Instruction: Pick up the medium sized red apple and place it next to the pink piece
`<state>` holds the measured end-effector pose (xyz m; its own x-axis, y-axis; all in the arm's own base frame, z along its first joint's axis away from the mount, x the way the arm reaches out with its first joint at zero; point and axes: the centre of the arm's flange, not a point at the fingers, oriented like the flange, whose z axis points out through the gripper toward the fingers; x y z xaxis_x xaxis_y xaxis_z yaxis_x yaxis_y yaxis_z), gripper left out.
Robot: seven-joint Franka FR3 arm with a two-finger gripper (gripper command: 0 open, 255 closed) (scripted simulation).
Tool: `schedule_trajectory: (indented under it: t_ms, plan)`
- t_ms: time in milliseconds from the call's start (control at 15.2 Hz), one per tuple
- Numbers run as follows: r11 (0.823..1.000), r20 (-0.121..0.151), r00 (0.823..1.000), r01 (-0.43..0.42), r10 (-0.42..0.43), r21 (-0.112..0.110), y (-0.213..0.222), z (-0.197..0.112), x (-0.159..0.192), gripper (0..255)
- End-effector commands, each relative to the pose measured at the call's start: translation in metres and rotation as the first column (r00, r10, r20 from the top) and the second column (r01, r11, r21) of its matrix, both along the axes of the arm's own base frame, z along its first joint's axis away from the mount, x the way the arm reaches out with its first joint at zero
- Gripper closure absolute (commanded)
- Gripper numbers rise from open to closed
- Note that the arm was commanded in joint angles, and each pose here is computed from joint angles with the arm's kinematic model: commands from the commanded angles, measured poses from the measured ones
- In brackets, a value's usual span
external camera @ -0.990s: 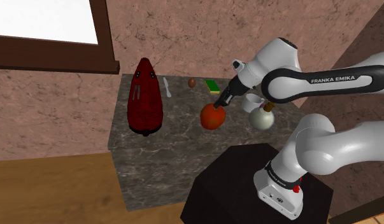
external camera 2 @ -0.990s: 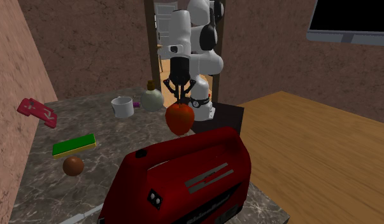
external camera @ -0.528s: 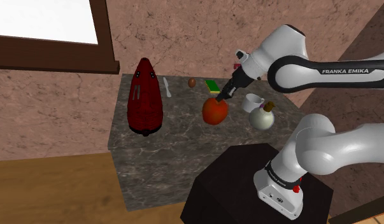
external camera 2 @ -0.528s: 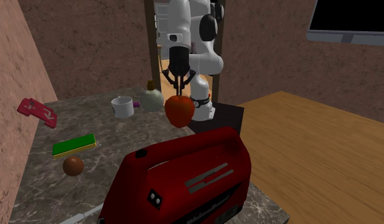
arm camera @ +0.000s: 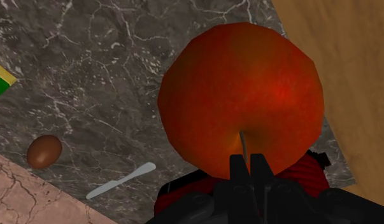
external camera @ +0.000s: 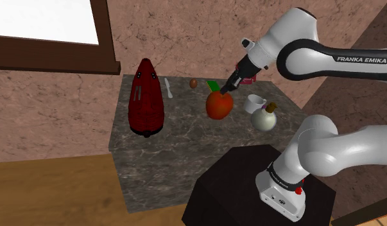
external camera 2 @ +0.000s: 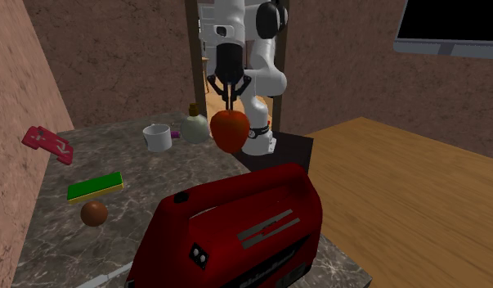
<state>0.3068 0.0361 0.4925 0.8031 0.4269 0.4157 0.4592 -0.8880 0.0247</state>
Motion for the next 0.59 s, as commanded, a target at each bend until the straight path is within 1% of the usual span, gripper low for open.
schedule_trajectory:
  t_ms: [0, 528]
  plan:
    - [1.000, 0.000, 1.000, 0.000, 0.000, 0.000, 0.000, 0.010, -0.002, 255]
    - [1.000, 0.000, 1.000, 0.000, 0.000, 0.000, 0.000, 0.052, -0.002, 255]
